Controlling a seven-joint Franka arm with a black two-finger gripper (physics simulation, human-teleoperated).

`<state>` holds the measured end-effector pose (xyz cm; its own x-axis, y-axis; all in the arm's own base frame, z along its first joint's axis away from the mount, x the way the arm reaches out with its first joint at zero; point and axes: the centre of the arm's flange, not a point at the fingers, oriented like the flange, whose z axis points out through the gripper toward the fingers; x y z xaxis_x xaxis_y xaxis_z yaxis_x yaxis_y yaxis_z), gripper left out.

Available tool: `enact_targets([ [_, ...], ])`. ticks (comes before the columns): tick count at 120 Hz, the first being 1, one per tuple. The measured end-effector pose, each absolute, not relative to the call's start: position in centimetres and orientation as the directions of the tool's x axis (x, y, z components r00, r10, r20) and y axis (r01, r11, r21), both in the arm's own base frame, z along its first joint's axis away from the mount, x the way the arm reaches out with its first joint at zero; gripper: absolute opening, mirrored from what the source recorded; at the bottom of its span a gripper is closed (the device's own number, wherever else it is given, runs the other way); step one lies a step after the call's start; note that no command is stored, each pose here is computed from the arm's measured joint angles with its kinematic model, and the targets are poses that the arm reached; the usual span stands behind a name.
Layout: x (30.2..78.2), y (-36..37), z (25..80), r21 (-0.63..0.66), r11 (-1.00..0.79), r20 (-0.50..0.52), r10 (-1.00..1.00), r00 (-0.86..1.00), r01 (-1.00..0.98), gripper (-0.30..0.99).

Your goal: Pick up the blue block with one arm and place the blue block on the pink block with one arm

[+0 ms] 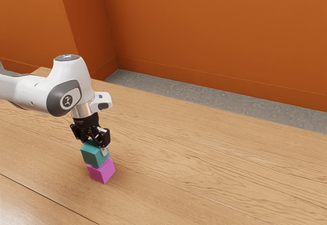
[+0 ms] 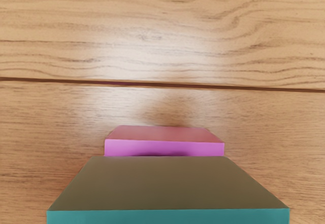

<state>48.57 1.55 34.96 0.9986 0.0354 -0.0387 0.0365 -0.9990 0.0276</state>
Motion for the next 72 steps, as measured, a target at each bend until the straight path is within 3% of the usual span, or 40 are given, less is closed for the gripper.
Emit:
enact_targets([
  [36,48.4,1.4,36.1,0.053,-0.998,-0.020,0.037,0.999,0.038,0.58],
  [55,48.9,0.7,50.0,0.065,-0.998,0.134,-0.008,0.991,-0.017,0.64],
  [72,48.1,2.1,53.1,0.030,-0.999,0.037,-0.018,0.999,-0.020,0.66],
])
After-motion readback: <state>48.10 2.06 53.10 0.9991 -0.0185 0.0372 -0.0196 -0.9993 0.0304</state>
